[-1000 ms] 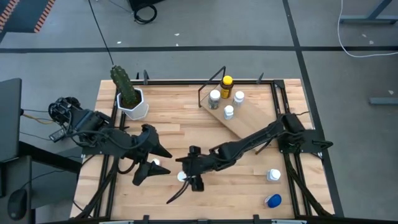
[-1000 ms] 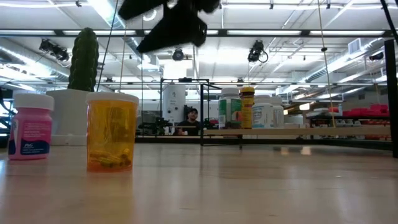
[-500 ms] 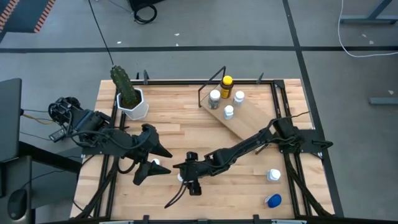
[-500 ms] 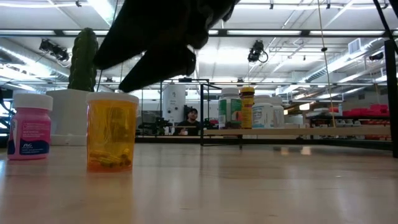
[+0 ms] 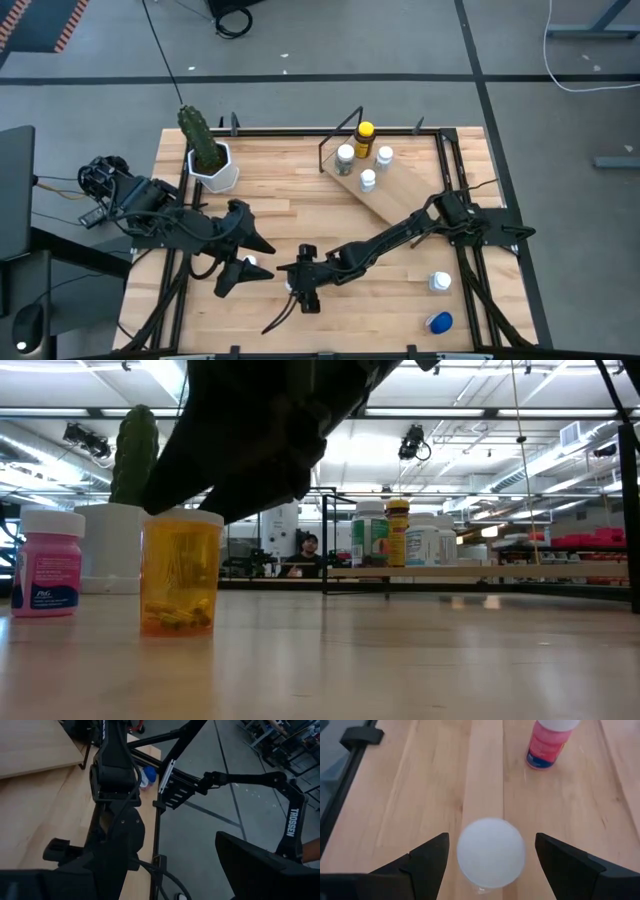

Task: Pick and place medicine bottles onto shelf by color
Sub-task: Put the small yellow medicine bottle on the shelf

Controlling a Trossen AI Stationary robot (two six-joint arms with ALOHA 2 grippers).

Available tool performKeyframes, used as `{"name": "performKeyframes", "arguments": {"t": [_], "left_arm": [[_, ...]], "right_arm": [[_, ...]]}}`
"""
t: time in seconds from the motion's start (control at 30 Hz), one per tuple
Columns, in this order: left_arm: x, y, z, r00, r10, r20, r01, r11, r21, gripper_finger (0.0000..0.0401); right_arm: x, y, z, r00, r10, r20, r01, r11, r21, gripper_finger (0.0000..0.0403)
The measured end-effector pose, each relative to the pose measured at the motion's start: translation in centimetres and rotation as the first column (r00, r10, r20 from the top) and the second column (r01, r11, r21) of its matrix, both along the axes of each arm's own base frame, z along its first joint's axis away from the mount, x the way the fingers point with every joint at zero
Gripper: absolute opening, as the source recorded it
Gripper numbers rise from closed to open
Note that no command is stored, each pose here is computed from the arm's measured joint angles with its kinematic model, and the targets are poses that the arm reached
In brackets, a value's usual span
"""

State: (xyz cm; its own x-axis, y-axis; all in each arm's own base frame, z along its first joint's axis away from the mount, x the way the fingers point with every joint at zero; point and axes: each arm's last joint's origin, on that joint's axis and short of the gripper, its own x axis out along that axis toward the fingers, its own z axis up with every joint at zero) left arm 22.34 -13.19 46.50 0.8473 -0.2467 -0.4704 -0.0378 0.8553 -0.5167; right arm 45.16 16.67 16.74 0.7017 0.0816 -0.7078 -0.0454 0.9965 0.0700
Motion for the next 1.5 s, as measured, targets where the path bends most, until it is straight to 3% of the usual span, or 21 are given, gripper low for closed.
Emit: {"name": "performKeyframes", "arguments": {"t": [0.83, 1.2, 1.5], "left_arm": [[-0.01, -0.01, 0.00, 1.000, 0.007, -0.004, -0.007, 1.000, -0.014, 0.0293], [0.01, -0.02, -0.01, 1.000, 0.007, -0.004, -0.007, 1.000, -0.014, 0.0293], [0.01, -0.02, -0.01, 1.000, 0.007, -0.004, -0.007, 1.000, -0.013, 0.0293]], "right_arm": [[-0.01, -0.26, -0.18, 1.000, 0.027, 0.009, -0.026, 0.996, -0.083, 0.0303], [-0.14, -0.25, -0.41, 1.000, 0.016, 0.000, -0.016, 0.998, -0.068, 0.0303], [-0.16, -0.21, -0.41, 1.000, 0.015, -0.001, -0.015, 0.998, -0.068, 0.0256]]}}
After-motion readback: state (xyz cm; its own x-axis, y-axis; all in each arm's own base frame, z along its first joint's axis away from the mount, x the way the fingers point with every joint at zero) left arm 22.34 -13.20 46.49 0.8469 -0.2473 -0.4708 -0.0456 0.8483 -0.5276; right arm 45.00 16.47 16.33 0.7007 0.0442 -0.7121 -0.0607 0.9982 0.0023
